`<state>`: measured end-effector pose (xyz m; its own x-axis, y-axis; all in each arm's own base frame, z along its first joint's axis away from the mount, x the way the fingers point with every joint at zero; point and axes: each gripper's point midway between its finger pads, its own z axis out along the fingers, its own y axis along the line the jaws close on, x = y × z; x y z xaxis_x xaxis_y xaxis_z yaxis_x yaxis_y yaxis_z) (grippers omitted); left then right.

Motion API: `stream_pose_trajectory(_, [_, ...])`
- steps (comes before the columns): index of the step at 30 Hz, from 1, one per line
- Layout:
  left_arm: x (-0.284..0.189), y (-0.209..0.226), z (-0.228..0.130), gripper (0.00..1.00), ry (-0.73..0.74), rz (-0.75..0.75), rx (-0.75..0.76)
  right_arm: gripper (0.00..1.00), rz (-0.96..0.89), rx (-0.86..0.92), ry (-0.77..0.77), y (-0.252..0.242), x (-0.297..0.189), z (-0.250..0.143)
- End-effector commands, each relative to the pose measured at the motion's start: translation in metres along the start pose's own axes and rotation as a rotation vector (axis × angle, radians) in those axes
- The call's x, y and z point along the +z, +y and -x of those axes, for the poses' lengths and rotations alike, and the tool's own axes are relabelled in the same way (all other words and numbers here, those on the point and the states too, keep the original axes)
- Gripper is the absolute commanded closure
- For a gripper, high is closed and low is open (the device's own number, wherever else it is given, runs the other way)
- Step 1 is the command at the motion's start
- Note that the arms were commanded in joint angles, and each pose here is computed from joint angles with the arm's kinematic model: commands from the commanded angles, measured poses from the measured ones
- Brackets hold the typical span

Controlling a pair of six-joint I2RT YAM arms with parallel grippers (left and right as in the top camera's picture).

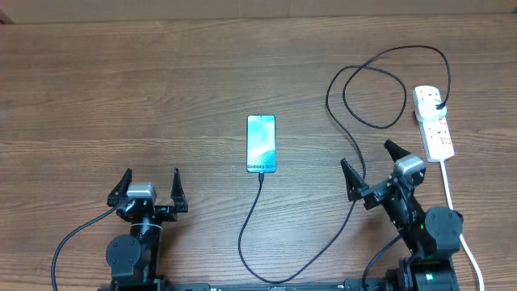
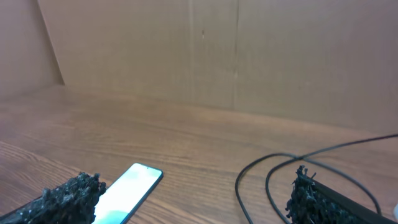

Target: Plug charger to phone and switch on socket

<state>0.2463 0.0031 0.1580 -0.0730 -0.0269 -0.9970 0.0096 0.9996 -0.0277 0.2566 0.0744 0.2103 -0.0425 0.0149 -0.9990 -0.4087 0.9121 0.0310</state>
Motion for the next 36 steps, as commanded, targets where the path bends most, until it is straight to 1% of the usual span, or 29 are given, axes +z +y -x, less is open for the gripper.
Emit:
stream_pose_trajectory(1, [0.000, -0.001, 0.000, 0.00, -0.003, -0.009, 0.018, 0.00, -0.003, -0.009, -0.020, 0.002, -0.006, -0.005])
stream_pose_trajectory(11, [0.000, -0.001, 0.000, 0.00, -0.003, -0.009, 0.018, 0.00, -0.076, 0.005, 0.015, -0.005, -0.020, -0.023])
stream_pose_trajectory(20, [0.000, -0.001, 0.000, 0.00, -0.003, -0.009, 0.019, 0.00, -0.114, 0.012, 0.035, -0.008, -0.029, -0.031])
stream_pose_trajectory(22, [0.000, -0.001, 0.000, 0.00, -0.003, -0.009, 0.018, 0.00, -0.121, 0.011, 0.035, -0.010, -0.029, -0.035])
stream_pose_trajectory(23, [0.000, -0.001, 0.000, 0.00, -0.003, -0.009, 0.019, 0.00, -0.122, 0.021, 0.053, -0.010, -0.028, -0.044])
stream_pose_trajectory(27, [0.000, -0.001, 0.000, 0.00, -0.003, -0.009, 0.019, 0.00, -0.135, 0.024, 0.049, -0.013, -0.028, -0.043])
stream_pose_trajectory(32, [0.000, -0.001, 0.000, 0.00, -0.003, -0.009, 0.019, 0.00, -0.226, 0.123, 0.040, -0.028, -0.031, -0.044])
stream_pose_trajectory(36, [0.000, -0.001, 0.000, 0.00, -0.003, -0.009, 0.019, 0.00, -0.237, 0.123, 0.041, -0.029, -0.031, -0.044])
